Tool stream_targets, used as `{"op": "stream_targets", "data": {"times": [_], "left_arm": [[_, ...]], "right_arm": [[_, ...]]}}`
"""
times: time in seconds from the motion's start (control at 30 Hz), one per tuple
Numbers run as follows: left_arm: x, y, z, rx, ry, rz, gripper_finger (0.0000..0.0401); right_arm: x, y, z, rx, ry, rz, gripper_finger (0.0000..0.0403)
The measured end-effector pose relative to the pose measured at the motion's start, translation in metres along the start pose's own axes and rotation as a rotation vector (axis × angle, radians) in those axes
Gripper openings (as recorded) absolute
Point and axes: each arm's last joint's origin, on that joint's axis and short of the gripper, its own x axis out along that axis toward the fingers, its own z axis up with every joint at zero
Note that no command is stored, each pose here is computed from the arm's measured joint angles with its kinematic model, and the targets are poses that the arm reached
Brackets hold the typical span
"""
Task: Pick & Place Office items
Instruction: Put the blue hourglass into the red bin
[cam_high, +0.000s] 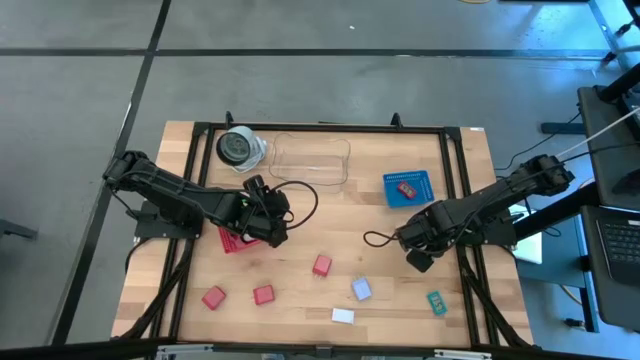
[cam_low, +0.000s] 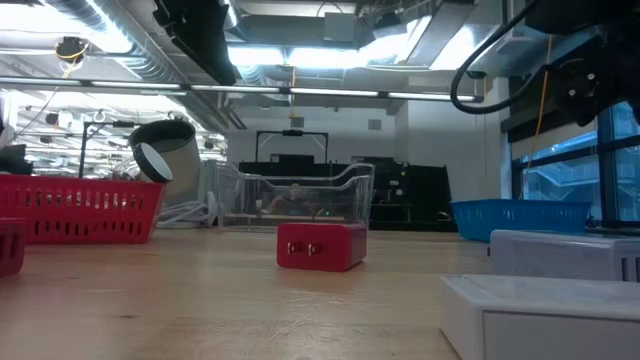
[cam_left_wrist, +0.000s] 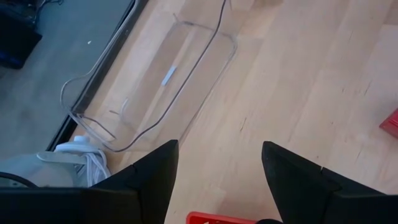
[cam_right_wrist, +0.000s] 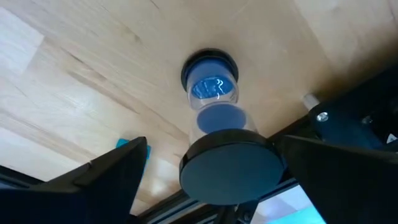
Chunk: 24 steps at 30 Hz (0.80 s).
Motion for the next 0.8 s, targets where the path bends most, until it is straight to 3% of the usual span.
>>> {"op": "stream_targets", "data": {"times": [0.4,0.6,0.8], "left_arm": [[0.0,0.0,0.0,0.0,-0.009,0.013,0.0226],[0.0,0.001,0.0,0.002,-0.014,0.02,0.0226],[-0.001,0.0,0.0,0.094,-0.022,0.022,0.0227]], "right_arm": [[0.0,0.0,0.0,-0.019,0.007,0.003,0.0214],[0.0,0.0,0.0,-0.028,0.013,0.006,0.0216],[-0.02,0.009,0.002,-0.057,-0.14,0.018,0.0222]]}}
